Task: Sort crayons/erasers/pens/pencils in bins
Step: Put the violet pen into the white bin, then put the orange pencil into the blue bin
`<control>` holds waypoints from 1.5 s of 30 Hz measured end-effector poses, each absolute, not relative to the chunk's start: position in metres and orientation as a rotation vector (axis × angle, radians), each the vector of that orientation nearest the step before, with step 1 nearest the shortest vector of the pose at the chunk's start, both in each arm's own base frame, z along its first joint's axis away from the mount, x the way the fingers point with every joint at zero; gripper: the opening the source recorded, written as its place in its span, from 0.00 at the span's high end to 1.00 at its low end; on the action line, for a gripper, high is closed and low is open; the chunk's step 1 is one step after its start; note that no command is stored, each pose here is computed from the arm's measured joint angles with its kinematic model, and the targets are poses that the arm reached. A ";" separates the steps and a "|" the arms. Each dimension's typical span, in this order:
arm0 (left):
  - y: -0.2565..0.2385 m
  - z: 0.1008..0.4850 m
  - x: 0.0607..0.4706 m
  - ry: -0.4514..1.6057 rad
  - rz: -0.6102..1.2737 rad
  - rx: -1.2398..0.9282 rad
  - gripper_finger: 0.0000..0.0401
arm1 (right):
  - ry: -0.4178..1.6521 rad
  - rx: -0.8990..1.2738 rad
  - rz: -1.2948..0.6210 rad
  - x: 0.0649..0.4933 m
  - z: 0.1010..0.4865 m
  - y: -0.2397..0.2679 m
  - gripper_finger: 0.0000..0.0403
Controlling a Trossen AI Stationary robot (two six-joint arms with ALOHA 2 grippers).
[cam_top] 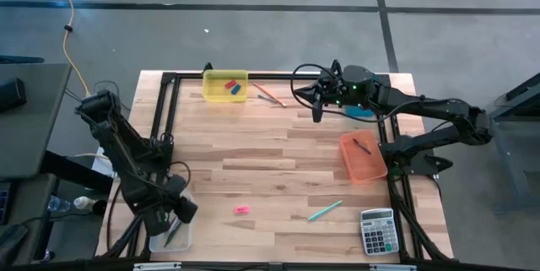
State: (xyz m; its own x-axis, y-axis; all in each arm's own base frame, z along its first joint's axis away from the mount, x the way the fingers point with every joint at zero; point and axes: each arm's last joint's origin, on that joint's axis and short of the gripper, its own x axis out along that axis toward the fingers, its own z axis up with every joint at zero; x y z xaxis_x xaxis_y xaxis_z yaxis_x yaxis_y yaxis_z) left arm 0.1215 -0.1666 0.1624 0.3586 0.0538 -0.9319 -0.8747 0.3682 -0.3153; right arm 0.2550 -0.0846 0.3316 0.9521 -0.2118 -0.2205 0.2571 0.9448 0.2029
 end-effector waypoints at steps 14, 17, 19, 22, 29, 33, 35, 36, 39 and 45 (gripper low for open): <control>-0.154 0.160 0.134 1.047 0.728 -0.898 0.93 | 0.194 0.227 -0.268 0.255 0.332 -0.085 1.00; -0.153 0.160 0.136 1.071 0.716 -0.903 0.90 | 0.195 0.227 -0.268 0.255 0.332 -0.085 1.00; -0.152 0.161 0.136 1.087 0.710 -0.908 0.87 | 0.196 0.227 -0.269 0.255 0.332 -0.086 1.00; -0.151 0.164 0.136 1.106 0.691 -0.919 0.82 | 0.195 0.227 -0.270 0.255 0.332 -0.086 1.00; -0.147 0.178 0.131 1.132 0.633 -0.977 0.70 | 0.196 0.219 -0.275 0.255 0.331 -0.086 1.00; -0.144 0.189 0.128 1.125 0.565 -0.994 0.65 | 0.196 0.217 -0.288 0.254 0.332 -0.086 1.00; -0.142 0.197 0.127 1.123 0.510 -0.989 0.64 | 0.199 0.218 -0.288 0.254 0.331 -0.086 1.00; -0.142 0.201 0.127 1.121 0.480 -0.986 0.64 | 0.199 0.217 -0.287 0.254 0.331 -0.086 1.00; -0.141 0.217 0.126 1.119 0.385 -0.940 0.67 | 0.203 0.195 -0.285 0.254 0.331 -0.086 1.00; -0.133 0.252 0.127 1.068 0.177 -0.803 0.80 | 0.203 0.148 -0.286 0.254 0.332 -0.088 1.00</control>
